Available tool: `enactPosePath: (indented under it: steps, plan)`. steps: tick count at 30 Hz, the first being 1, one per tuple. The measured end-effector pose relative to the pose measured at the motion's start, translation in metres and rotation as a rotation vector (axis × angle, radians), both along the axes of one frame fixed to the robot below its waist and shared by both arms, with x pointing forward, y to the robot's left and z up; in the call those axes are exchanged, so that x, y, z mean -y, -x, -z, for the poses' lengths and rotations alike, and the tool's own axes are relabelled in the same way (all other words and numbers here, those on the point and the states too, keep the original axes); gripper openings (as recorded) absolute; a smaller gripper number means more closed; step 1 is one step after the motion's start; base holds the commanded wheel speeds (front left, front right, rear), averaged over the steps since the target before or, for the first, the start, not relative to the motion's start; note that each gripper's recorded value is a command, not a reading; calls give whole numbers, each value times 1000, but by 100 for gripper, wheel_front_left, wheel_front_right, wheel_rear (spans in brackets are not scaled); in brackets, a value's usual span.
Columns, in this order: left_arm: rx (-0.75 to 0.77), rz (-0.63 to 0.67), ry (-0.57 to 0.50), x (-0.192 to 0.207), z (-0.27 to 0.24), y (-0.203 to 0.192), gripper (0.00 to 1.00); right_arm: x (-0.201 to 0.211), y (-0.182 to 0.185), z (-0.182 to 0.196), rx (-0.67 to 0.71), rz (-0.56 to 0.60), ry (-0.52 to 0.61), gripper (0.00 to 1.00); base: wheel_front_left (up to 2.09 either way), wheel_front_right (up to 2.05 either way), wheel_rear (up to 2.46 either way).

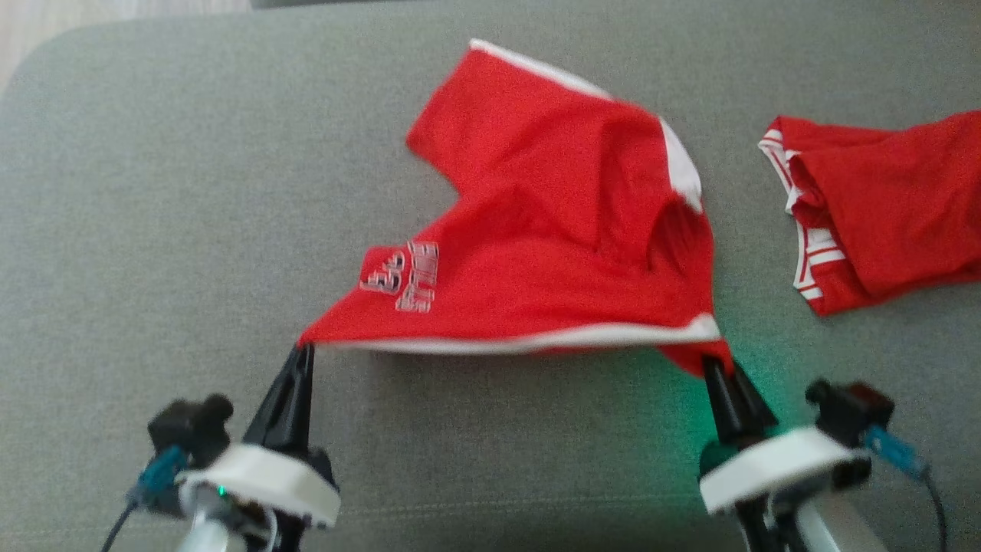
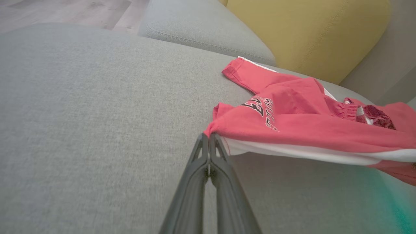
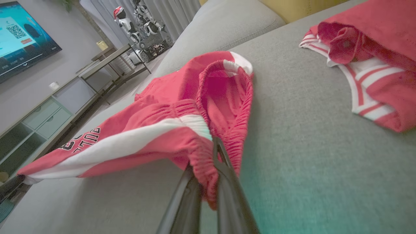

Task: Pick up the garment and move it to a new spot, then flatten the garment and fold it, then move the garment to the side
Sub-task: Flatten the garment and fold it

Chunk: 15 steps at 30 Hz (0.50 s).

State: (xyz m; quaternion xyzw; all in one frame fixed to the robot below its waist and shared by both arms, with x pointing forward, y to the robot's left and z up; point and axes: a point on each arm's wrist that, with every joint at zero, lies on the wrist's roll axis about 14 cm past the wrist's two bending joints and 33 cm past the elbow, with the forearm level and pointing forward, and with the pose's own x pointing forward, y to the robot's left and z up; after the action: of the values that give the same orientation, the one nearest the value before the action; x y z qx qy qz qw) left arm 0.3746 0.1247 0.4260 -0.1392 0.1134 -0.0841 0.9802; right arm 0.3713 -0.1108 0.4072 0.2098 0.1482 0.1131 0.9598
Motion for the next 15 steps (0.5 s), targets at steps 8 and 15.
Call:
enactPosePath:
  steps: [8,15]
  plan:
    - [-14,-42,-9,-9,-21,35,0,-1,47,-13,-32,25,-18,0,0,0,0]
    - [1,-15,-17,-6,-33,32,0,5,47,-24,-29,47,-15,0,0,0,0]
